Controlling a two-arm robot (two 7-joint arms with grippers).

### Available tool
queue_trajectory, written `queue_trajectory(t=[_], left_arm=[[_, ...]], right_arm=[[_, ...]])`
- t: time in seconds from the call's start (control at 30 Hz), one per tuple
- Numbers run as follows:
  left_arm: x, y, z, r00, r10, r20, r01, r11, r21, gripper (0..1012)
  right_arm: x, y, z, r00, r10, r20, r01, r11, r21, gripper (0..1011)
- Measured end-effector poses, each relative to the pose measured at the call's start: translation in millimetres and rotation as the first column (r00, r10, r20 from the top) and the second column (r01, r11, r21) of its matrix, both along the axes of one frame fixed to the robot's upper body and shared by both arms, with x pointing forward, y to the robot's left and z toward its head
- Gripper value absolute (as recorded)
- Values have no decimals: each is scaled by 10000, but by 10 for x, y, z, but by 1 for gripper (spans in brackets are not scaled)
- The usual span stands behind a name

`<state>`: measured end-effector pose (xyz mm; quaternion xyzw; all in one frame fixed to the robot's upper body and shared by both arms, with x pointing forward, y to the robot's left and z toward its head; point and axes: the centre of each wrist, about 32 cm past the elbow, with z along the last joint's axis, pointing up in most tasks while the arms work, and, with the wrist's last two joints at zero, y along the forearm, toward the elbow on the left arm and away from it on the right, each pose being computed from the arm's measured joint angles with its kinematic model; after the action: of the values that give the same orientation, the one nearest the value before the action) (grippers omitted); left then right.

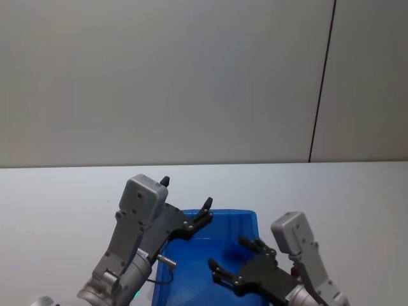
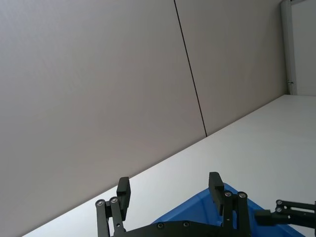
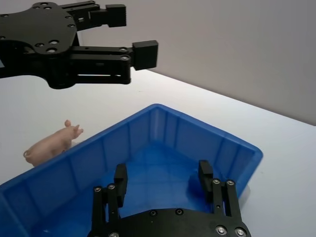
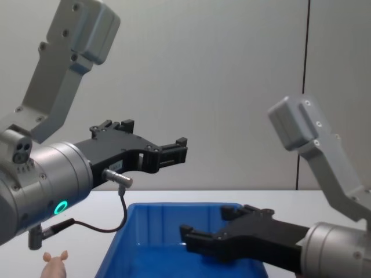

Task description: Pick up the two dolls from the table and place them into the box.

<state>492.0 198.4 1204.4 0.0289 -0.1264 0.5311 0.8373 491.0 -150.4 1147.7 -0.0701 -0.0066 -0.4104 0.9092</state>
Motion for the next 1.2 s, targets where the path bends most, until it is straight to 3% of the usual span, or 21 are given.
queue_trajectory(t=[0.23, 0.63, 1.2], left_arm=[[0, 0, 0, 10000, 0, 1, 0, 10000, 0, 1001], [0, 0, 0, 10000, 0, 1, 0, 10000, 0, 1001], [0, 0, 0, 10000, -1, 0, 1, 10000, 0, 1001]], right_arm=[[-124, -71, 25, 9980, -630, 92, 630, 9980, -17, 1001], [-405, -207, 49, 9804, -1964, 126, 1964, 9805, -23, 1001], [-746, -317, -19, 9345, -3558, -113, 3552, 9341, -364, 1001]])
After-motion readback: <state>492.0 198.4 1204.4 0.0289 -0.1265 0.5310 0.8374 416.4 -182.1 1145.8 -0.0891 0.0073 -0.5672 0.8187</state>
